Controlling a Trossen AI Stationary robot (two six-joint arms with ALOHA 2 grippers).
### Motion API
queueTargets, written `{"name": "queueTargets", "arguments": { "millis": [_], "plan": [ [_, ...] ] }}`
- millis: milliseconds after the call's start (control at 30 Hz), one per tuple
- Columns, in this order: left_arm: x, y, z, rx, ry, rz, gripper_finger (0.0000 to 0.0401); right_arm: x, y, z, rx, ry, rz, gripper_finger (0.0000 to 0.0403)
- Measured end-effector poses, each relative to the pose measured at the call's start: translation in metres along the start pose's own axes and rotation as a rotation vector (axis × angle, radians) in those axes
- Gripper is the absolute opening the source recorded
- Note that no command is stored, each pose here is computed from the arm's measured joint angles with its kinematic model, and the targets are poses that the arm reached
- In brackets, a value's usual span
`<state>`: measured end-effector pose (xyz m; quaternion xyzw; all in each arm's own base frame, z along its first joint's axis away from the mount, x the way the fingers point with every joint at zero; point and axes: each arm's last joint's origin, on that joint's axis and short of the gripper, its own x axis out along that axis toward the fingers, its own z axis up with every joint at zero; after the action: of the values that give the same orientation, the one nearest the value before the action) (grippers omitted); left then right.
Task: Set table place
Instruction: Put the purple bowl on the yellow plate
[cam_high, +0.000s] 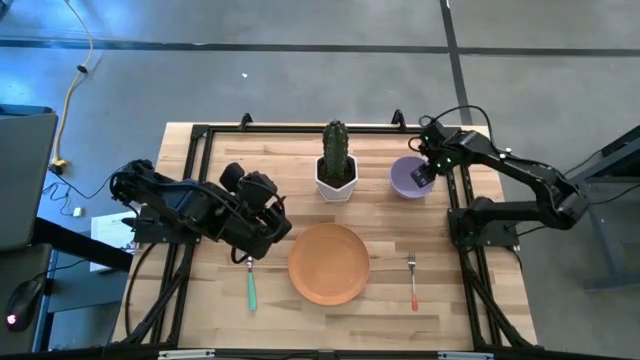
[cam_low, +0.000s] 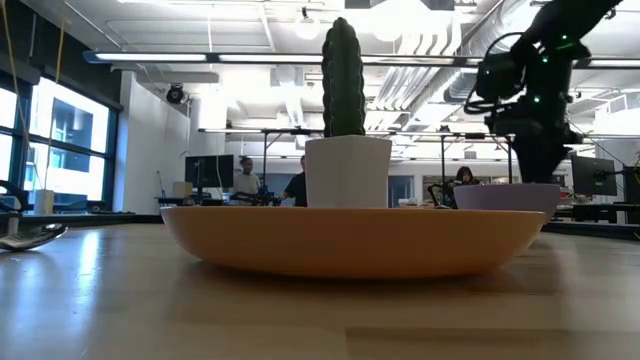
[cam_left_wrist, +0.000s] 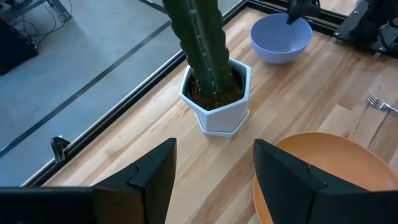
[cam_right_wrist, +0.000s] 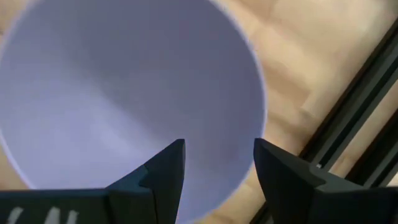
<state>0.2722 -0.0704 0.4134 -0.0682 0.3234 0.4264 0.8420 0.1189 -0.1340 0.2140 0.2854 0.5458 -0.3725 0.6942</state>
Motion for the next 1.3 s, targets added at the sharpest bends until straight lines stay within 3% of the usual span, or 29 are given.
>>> {"name": "queueTargets", "arguments": {
  "millis": [400,833,1300],
  "plan": [
    [0.000,0.000,0.000,0.002,-0.006,0.004,0.0200,-0.022,-0.006,0.021,-0.001,-0.095,-0.011,0.0183],
    [0.000,0.000,0.000,0.017,-0.009,0.007,0.0200,0.008,-0.015,0.004,0.037,-0.007,0.025,0.0159],
    [0.000,0.000,0.000,0.019,-0.011,0.008,0.0200,0.032,-0.013,0.017,0.041,0.072,0.047,0.0137]
  ]
}}
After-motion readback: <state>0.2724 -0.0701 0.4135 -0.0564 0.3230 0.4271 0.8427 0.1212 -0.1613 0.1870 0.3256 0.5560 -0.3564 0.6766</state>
